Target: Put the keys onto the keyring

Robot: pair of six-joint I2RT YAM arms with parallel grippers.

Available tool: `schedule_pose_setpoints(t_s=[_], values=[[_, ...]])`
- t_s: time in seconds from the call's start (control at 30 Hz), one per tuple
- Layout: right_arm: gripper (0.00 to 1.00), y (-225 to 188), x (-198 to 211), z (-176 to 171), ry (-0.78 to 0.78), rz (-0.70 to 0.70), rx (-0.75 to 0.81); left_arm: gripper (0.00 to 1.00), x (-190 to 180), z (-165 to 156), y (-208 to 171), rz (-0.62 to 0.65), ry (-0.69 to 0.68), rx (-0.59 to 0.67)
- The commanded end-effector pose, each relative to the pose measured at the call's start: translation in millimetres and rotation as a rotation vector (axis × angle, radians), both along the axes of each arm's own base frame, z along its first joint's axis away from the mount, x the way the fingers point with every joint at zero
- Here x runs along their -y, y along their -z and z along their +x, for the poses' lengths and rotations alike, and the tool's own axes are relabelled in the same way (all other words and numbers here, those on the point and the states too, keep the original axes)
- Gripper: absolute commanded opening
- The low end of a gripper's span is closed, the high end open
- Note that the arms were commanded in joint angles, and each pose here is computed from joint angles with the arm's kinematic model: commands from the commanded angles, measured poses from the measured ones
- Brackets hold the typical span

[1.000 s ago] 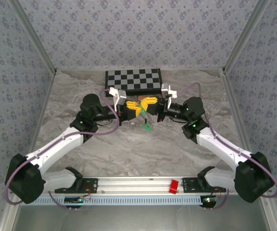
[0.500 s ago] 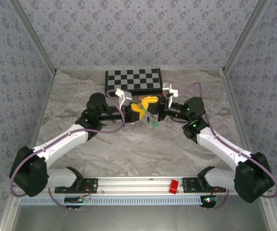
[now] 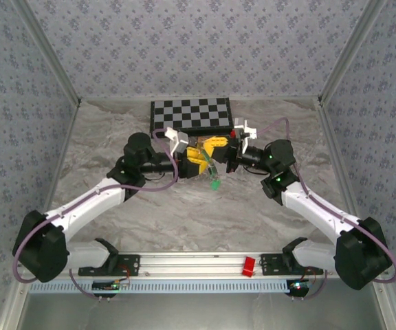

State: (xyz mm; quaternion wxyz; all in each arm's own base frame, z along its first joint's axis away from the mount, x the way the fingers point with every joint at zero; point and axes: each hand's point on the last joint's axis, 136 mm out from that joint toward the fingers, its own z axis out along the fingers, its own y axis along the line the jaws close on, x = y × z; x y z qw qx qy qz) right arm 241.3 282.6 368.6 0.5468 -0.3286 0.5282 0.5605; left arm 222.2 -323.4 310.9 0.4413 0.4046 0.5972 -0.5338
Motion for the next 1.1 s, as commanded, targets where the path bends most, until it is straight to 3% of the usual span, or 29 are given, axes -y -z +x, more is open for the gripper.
schedule_pose_setpoints(t_s=[0.0,0.17,0.4,0.93,1.0,1.07], values=[[0.00,-13.0,6.1,-5.2,0.007,0.036,0.048,0.37,-8.0,-8.8,-22.8,-0.042,-0.014,0.082],[0.00,-13.6,5.6,-5.4,0.002,0.042,0.048,0.43,-7.3,-5.0,-28.0,-0.059,-0.035,0.077],[0.00,-14.7,5.4,-7.7,-0.008,0.043,0.045,0.42,-3.8,12.0,-24.5,-0.056,-0.119,0.058],[0.00,-13.5,4.6,-9.1,-0.017,0.040,0.036,0.26,-10.1,15.6,-21.1,-0.025,-0.200,0.117],[0.00,-13.6,4.8,-8.5,-0.016,0.041,0.034,0.29,-13.2,14.6,-21.5,-0.019,-0.210,0.132],[0.00,-13.6,4.9,-8.8,-0.017,0.041,0.034,0.39,-15.7,13.6,-20.5,-0.009,-0.216,0.142]])
